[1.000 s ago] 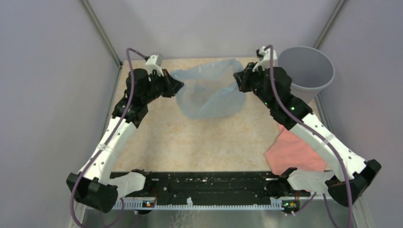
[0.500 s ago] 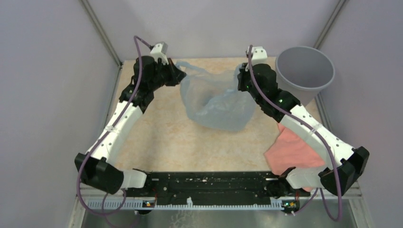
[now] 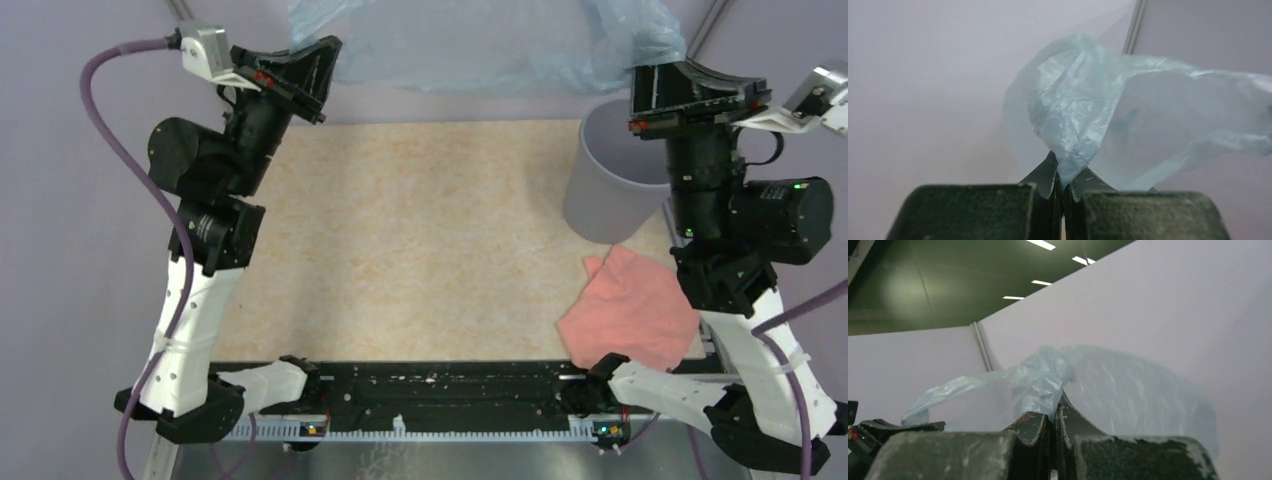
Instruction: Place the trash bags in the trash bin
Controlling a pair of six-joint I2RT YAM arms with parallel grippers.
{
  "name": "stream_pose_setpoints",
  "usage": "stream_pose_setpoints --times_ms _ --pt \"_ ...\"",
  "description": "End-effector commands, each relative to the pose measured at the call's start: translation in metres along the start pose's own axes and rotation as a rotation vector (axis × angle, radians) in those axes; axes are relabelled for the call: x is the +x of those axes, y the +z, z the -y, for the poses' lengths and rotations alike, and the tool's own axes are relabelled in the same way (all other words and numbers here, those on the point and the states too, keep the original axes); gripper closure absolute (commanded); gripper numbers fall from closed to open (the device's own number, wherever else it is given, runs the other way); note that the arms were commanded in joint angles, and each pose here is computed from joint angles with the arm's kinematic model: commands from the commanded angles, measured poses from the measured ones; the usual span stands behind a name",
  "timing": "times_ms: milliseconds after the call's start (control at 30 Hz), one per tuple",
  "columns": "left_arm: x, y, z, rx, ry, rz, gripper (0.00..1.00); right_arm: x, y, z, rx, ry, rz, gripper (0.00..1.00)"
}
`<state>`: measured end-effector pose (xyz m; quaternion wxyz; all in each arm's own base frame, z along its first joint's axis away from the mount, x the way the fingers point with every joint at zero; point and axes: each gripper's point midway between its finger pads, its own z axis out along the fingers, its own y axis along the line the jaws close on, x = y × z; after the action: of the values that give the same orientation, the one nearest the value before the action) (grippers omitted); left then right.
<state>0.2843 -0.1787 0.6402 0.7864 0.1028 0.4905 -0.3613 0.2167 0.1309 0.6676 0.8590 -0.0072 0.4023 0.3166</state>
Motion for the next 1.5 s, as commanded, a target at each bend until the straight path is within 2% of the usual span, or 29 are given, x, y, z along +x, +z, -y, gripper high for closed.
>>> stream_pose_setpoints --times_ms 0,33,100,133,200,333,533,667,933,1067,1133,1233,1300,1367,1467 --pt "0.157 -0.002 -0.101 -0.329 0.017 -0.303 1.00 0.199 -0.009 0.039 0.149 -0.050 -0.402 1.00" --pt "0.208 -0.013 -0.125 -0.390 -0.012 -0.427 1.00 0.273 -0.027 0.058 0.200 -0.093 -0.564 1.00" --pt "0.301 -0.048 -0.155 -0.476 -0.148 -0.683 1.00 0.387 -0.083 0.093 0.284 -0.115 -0.872 1.00" --pt "0.336 -0.068 -0.158 -0.490 -0.202 -0.793 1.00 0.425 -0.113 0.099 0.294 -0.096 -1.003 1.00" --pt "0.364 -0.096 -0.152 -0.475 -0.226 -0.858 1.00 0.458 -0.157 0.101 0.293 -0.059 -1.100 1.00" --pt "0.344 -0.119 -0.141 -0.425 -0.166 -0.747 1.00 0.432 -0.151 0.094 0.288 -0.031 -1.039 1.00" --pt "0.292 -0.114 -0.126 -0.405 -0.125 -0.666 1.00 0.381 -0.109 0.084 0.264 -0.075 -0.980 1.00" --pt "0.259 -0.107 -0.122 -0.410 -0.088 -0.597 1.00 0.364 -0.103 0.083 0.265 -0.092 -0.968 1.00" --pt "0.223 -0.109 -0.136 -0.511 0.010 -0.543 1.00 0.352 -0.103 0.079 0.235 -0.130 -1.025 1.00" --pt "0.188 -0.106 -0.138 -0.544 0.068 -0.460 1.00 0.336 -0.096 0.072 0.203 -0.136 -1.033 0.89" --pt "0.173 -0.103 -0.136 -0.546 0.090 -0.426 1.00 0.327 -0.092 0.064 0.168 -0.132 -1.037 0.78" --pt "0.158 -0.099 -0.134 -0.544 0.111 -0.399 1.00 0.313 -0.087 0.056 0.130 -0.125 -1.035 0.54" --pt "0.150 -0.099 -0.133 -0.546 0.121 -0.384 1.00 0.303 -0.084 0.053 0.126 -0.125 -1.027 0.34" --pt "0.143 -0.099 -0.133 -0.553 0.131 -0.369 1.00 0.293 -0.080 0.055 0.134 -0.147 -1.018 0.22" --pt "0.130 -0.103 -0.134 -0.576 0.161 -0.343 1.00 0.282 -0.075 0.066 0.182 -0.196 -1.014 0.11"
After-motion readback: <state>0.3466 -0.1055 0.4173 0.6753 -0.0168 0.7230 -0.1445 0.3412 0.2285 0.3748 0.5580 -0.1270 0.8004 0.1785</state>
